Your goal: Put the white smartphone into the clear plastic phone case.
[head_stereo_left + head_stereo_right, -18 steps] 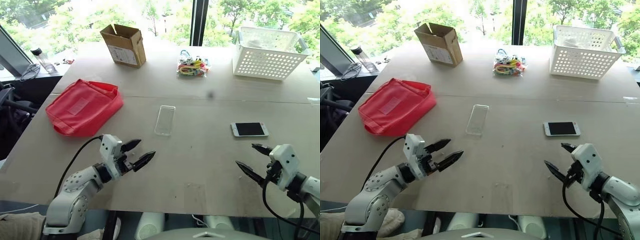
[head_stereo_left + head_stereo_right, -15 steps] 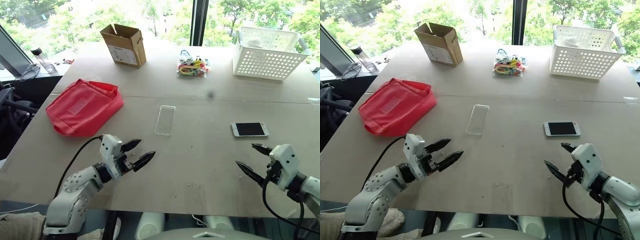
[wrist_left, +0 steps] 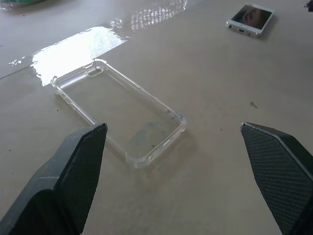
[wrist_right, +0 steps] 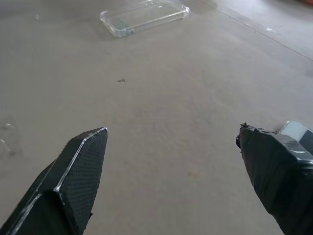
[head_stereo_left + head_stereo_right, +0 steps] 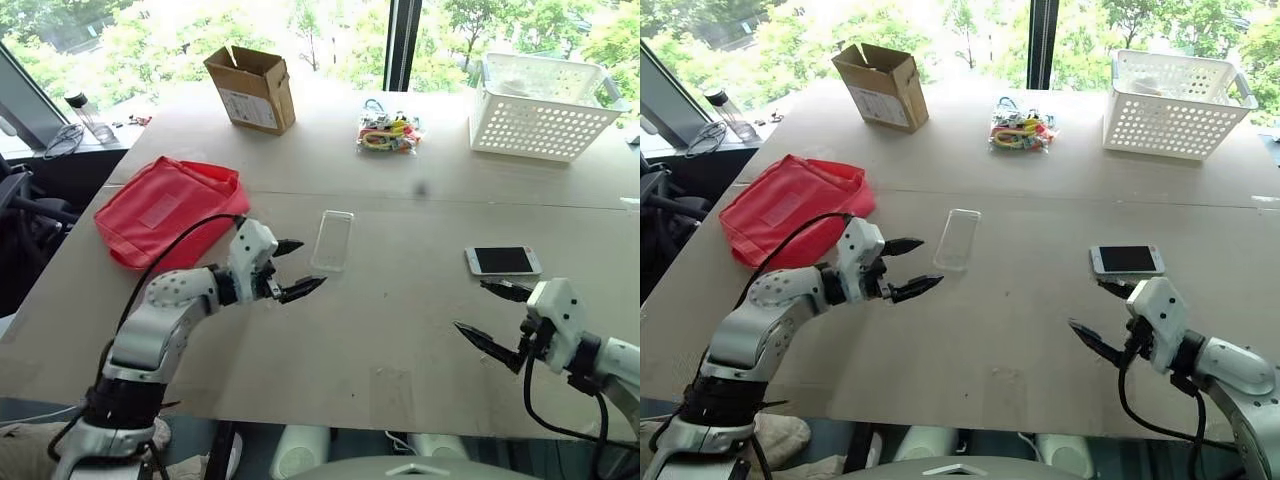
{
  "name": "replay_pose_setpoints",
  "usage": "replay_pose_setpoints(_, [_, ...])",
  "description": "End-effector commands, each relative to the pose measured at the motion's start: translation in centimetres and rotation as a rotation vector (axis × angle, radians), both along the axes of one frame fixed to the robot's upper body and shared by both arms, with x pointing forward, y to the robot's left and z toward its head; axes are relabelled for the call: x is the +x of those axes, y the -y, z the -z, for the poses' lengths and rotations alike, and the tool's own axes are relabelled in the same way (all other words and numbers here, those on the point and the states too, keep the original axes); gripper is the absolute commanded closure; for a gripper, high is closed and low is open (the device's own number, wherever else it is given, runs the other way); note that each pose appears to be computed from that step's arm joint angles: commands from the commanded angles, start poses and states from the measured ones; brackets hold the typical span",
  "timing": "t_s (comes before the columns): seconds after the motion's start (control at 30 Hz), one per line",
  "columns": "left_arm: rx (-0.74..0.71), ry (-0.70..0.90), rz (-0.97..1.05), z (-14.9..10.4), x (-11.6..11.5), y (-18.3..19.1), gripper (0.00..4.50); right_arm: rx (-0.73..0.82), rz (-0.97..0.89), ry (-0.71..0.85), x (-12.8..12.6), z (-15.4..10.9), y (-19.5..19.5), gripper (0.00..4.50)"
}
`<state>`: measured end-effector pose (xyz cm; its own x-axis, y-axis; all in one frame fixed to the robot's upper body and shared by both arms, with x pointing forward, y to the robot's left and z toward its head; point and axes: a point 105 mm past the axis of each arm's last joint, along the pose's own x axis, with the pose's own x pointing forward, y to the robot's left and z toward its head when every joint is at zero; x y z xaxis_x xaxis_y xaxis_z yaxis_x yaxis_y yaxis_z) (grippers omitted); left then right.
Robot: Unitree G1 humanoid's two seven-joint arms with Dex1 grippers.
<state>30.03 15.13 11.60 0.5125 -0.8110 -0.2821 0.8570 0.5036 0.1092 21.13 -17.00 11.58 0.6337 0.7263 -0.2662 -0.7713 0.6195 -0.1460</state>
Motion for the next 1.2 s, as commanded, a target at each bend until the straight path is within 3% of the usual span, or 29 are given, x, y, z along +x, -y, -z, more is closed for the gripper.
replay_pose_setpoints(0.03, [0.086, -0.001, 0.129, 1.0, 0.5, 0.6, 0.04, -0.008, -0.084, 0.061, -0.7, -1.5, -0.7, 0.0])
replay_pose_setpoints(0.07, [0.104, -0.002, 0.151, 1.4, 0.8, 0.8, 0.04, -0.013, -0.084, 0.067, -0.7, -1.5, -0.7, 0.0])
replay_pose_setpoints(0.17, [0.177, -0.006, 0.201, 2.8, 1.6, 1.2, 1.0, -0.025, -0.07, 0.083, -0.4, -1.5, -0.7, 0.0])
replay_pose_setpoints(0.27, [0.202, -0.015, 0.197, 3.7, 2.4, 1.4, 2.27, -0.023, -0.064, 0.088, -0.6, -1.5, -1.0, 0.0])
replay_pose_setpoints(0.33, [0.204, -0.034, 0.189, 4.1, 2.6, 1.4, 3.44, -0.022, -0.058, 0.089, -0.7, -1.4, -1.2, 0.0])
replay_pose_setpoints(0.4, [0.19, -0.057, 0.171, 4.2, 2.6, 1.5, 4.31, -0.023, -0.055, 0.087, -0.9, -1.2, -1.4, 0.0])
replay_pose_setpoints(0.43, [0.17, -0.076, 0.156, 4.2, 2.5, 1.7, 4.42, -0.024, -0.054, 0.086, -1.0, -1.1, -1.5, 0.0])
replay_pose_setpoints(0.63, [-0.145, -0.355, -0.08, 0.5, 2.9, 5.7, 4.42, -0.021, -0.057, 0.092, -0.7, -1.1, -2.0, 0.0])
replay_pose_setpoints(0.9, [-0.265, -0.552, -0.162, -1.8, 2.3, 10.1, 4.42, -0.024, -0.07, 0.116, 0.2, -1.8, -2.3, 0.0])
replay_pose_setpoints(1.0, [-0.345, -0.5, -0.087, -4.1, 2.2, 10.4, 3.67, -0.025, -0.063, 0.121, 0.2, -2.0, -2.3, 0.0])
replay_pose_setpoints(1.03, [-0.369, -0.482, -0.04, -5.0, 2.0, 10.3, 3.18, -0.022, -0.059, 0.121, 0.1, -2.0, -2.3, 0.0])
replay_pose_setpoints(1.13, [-0.237, -0.293, 0.018, -5.5, 2.7, 8.3, 1.49, -0.012, -0.05, 0.114, -0.2, -1.9, -2.4, 0.0])
replay_pose_setpoints(1.2, [-0.143, -0.205, 0.07, -5.4, 3.3, 6.6, 0.79, -0.008, -0.046, 0.108, -0.5, -1.7, -2.4, 0.0])
